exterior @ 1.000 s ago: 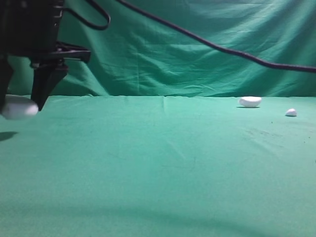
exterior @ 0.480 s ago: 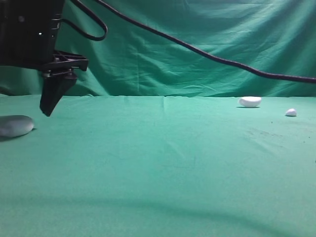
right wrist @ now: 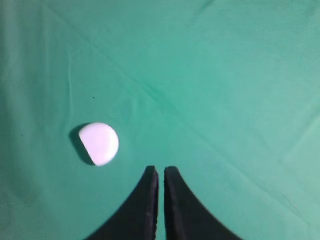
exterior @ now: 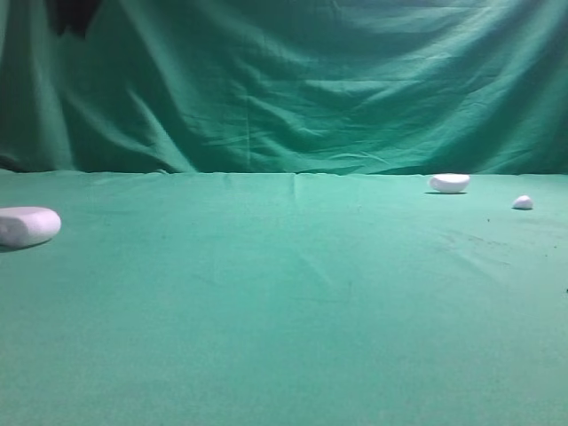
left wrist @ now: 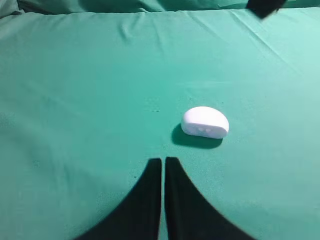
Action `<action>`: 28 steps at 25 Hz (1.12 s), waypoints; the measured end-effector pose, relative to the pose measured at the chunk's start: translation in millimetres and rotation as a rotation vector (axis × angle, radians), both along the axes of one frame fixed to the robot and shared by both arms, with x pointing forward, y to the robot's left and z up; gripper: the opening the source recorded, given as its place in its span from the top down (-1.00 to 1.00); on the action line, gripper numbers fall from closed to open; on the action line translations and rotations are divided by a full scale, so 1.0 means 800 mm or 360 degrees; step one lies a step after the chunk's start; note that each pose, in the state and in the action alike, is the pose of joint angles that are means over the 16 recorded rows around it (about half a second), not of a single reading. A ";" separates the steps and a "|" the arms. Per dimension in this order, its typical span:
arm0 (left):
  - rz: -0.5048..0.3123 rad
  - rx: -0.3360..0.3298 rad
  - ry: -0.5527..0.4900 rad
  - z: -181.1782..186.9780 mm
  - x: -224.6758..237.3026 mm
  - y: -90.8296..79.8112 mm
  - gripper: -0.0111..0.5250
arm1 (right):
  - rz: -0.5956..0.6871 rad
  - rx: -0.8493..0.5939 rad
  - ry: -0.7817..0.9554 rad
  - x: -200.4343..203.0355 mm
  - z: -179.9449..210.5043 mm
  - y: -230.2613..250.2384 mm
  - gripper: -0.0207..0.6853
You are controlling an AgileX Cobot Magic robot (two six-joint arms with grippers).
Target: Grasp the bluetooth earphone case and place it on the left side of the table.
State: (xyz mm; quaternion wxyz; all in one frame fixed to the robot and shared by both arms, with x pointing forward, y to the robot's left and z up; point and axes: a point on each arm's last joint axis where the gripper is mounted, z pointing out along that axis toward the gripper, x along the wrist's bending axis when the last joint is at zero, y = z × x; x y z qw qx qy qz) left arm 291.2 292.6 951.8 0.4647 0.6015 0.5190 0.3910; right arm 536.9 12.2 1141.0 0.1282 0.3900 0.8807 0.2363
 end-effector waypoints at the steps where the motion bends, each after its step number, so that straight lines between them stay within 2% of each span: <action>1: 0.0000 0.0000 0.0000 0.000 0.000 0.000 0.96 | -0.0020 0.0003 0.0003 -0.003 0.007 -0.013 0.94; 9: 0.0000 0.0000 0.0000 0.000 0.000 0.000 0.96 | -0.0130 -0.0010 0.0042 -0.056 0.024 -0.111 0.94; 17: 0.0000 0.0000 0.0000 0.000 0.000 0.000 0.96 | -0.0168 0.0032 0.0009 -0.123 -0.012 -0.180 0.94; 28: 0.0000 0.0000 0.0000 0.000 0.000 0.000 0.96 | -0.0142 0.0299 -0.0233 -0.187 -0.057 -0.233 0.94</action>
